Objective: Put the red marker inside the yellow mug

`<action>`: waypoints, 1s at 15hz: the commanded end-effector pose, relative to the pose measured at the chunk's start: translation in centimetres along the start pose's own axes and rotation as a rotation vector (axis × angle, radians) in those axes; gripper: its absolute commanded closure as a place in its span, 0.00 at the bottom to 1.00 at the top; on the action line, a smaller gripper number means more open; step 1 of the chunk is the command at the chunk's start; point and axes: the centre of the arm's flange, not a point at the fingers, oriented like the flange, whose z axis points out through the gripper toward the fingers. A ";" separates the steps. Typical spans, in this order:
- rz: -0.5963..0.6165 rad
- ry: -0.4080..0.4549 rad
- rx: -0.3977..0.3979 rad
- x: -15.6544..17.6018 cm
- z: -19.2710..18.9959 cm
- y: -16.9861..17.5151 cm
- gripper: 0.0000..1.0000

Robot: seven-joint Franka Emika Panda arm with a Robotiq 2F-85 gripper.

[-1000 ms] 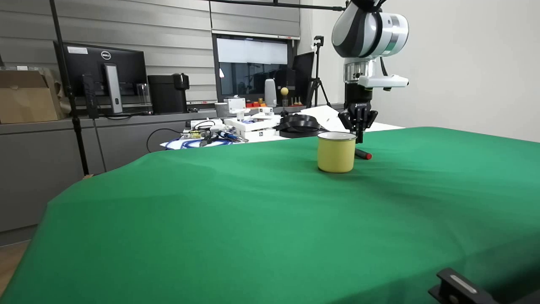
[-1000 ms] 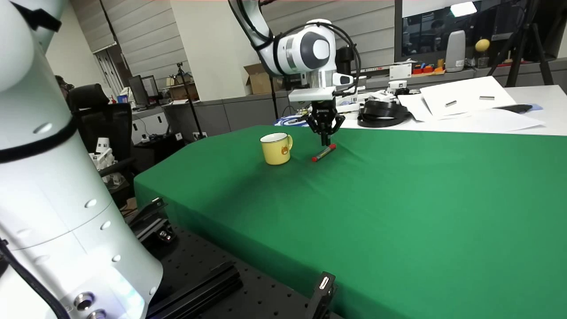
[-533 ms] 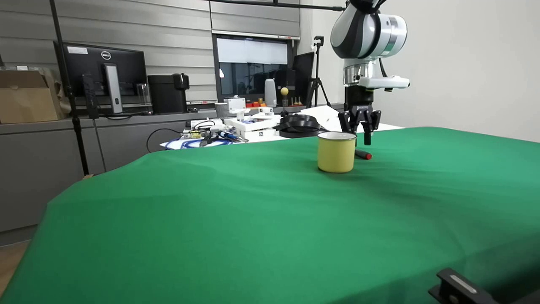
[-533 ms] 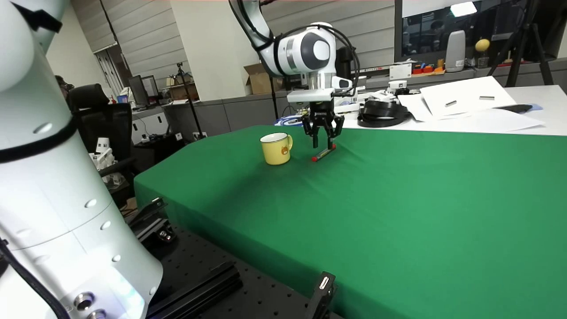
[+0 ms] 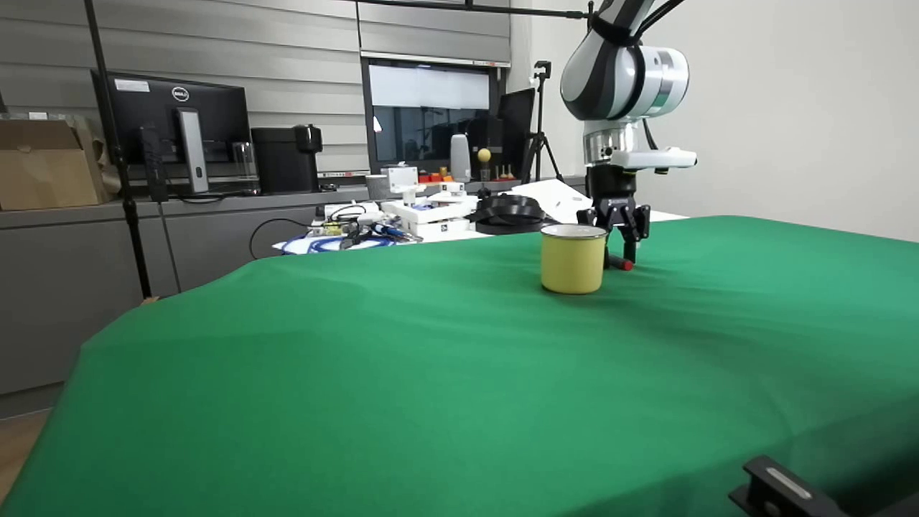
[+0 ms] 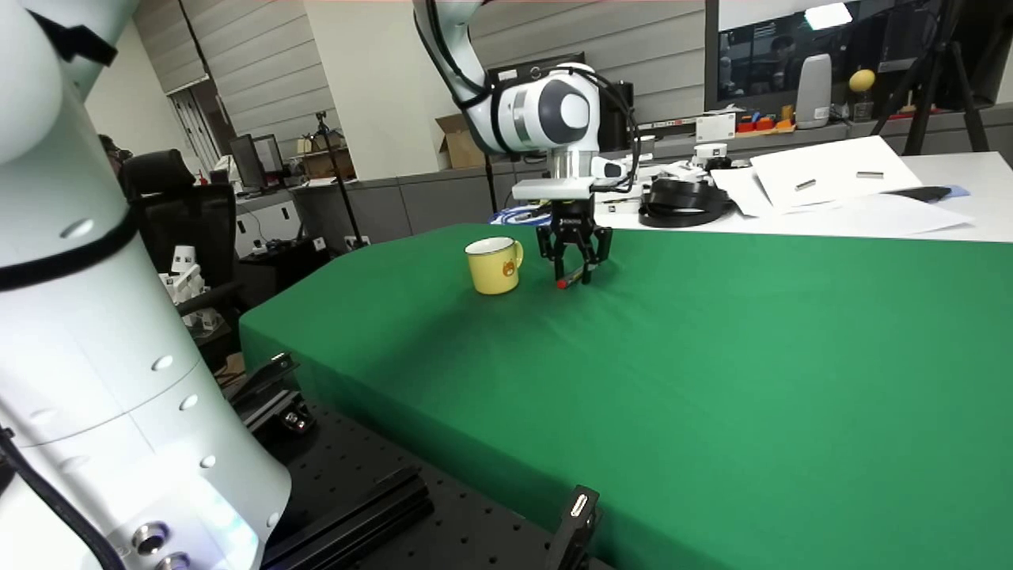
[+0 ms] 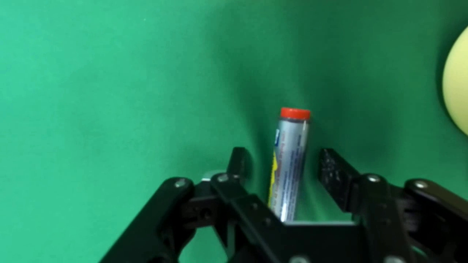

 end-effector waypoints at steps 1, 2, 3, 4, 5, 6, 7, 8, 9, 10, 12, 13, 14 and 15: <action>-0.003 -0.010 -0.036 1.0 0.0 -0.6 0.75; -0.011 -0.008 -0.048 1.1 -0.1 -0.8 0.83; -0.017 -0.009 -0.052 1.1 -0.3 -0.9 0.89; -0.023 -0.009 -0.057 1.2 -0.6 -1.0 0.95; -0.028 -0.008 -0.061 1.2 -0.7 -1.1 0.99; -0.033 -0.005 -0.065 1.2 -0.9 -1.3 0.95; -0.037 -0.005 -0.066 1.3 -1.2 -1.3 0.95; -0.042 0.001 -0.069 1.3 -1.6 -1.3 0.95; -0.043 0.005 -0.074 1.5 -2.0 -1.3 0.95; -0.041 0.007 -0.072 1.7 -2.4 -1.4 0.95; -0.023 0.016 -0.072 2.4 -3.7 -1.3 0.95; -0.008 -0.004 -0.072 2.8 -4.6 -1.2 0.95; 0.017 -0.032 -0.080 3.2 -5.3 -1.1 0.95; 0.047 -0.094 -0.093 3.6 -6.0 -0.9 0.95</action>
